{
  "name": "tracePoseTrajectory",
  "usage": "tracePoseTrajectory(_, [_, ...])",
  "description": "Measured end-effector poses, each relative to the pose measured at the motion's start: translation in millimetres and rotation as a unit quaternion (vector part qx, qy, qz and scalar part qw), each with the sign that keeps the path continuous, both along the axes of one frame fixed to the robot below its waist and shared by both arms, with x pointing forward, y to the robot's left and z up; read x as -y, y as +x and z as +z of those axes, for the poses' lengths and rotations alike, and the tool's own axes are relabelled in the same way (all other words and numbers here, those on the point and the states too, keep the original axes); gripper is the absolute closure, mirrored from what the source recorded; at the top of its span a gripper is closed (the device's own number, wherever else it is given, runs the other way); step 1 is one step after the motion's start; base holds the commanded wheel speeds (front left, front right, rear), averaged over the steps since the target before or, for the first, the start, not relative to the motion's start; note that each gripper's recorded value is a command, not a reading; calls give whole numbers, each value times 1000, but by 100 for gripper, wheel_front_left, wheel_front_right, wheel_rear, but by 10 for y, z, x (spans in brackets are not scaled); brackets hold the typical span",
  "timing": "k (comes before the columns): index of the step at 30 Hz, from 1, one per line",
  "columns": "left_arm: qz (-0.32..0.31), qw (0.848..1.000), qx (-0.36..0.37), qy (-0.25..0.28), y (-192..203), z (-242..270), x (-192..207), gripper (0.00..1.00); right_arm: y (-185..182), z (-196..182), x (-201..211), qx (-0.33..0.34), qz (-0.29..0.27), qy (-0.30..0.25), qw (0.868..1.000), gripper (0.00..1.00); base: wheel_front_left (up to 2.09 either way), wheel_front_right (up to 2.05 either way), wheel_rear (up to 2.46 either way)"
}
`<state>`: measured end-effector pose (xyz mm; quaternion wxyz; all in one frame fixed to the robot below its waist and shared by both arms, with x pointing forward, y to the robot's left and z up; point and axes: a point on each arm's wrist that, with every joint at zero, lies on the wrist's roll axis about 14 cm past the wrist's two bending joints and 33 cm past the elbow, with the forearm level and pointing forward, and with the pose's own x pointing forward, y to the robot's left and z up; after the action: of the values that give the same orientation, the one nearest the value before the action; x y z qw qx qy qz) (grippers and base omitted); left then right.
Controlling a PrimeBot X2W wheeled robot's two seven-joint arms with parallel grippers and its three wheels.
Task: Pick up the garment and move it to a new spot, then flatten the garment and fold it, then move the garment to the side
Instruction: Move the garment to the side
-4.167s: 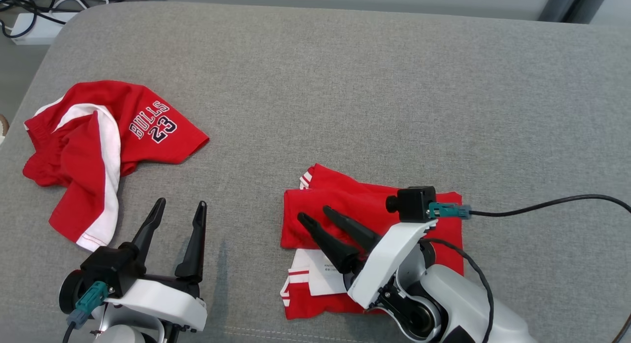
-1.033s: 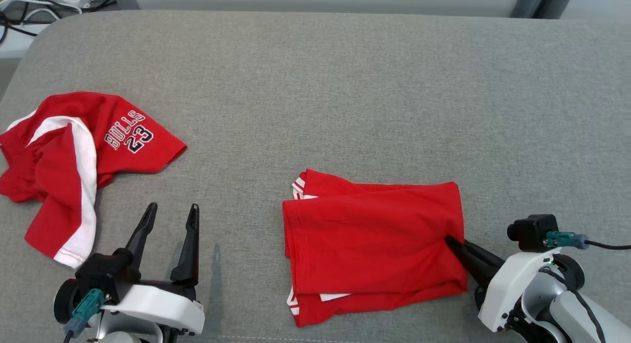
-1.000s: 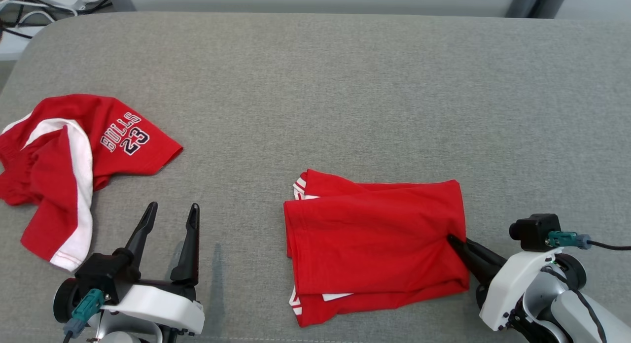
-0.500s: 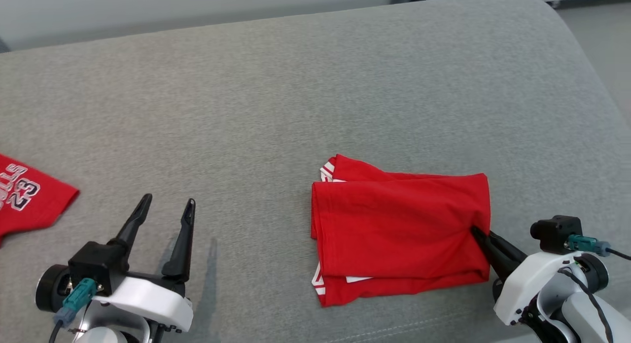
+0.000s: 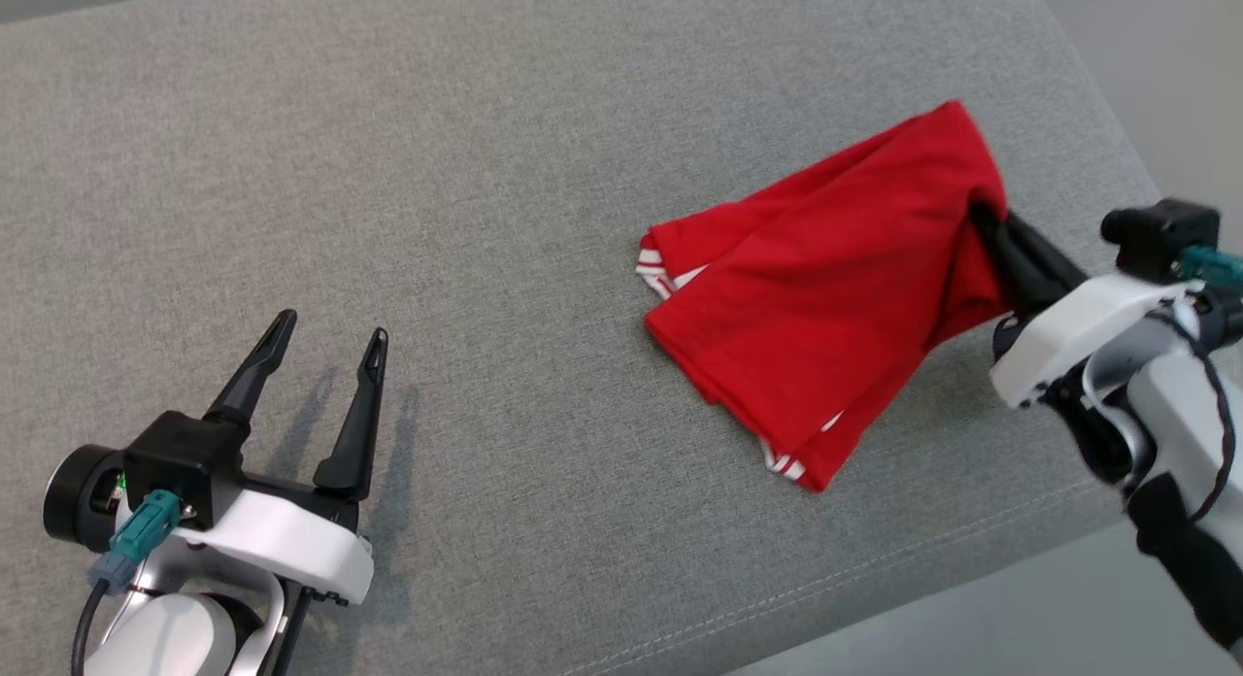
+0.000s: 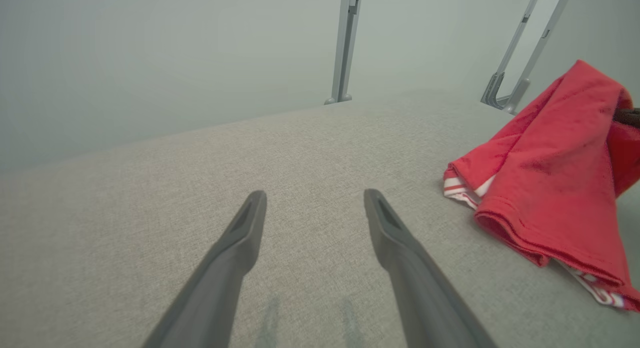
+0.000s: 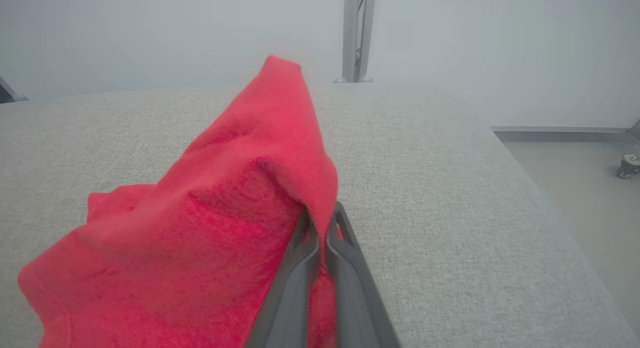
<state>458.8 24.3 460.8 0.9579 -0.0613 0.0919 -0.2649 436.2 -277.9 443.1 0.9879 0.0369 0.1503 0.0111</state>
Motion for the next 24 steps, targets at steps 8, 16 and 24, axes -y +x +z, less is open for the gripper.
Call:
tracePoseTrajectory(8, [-4, 1000, -8, 2, 119, -178, 6, 0, 326, -80, 648, -31, -45, -76, 996, 100, 0, 0, 0])
tracePoseTrajectory(16, [-5, 1000, -22, 6, 268, -378, -14, 0, 466, -308, 1104, -68, -98, -103, 988, 100, 0, 0, 0])
tracePoseTrajectory(24, [-17, 1000, -13, 6, 356, -397, 53, 0, 443, -428, 1287, -74, -153, -78, 982, 0, 0, 0, 0])
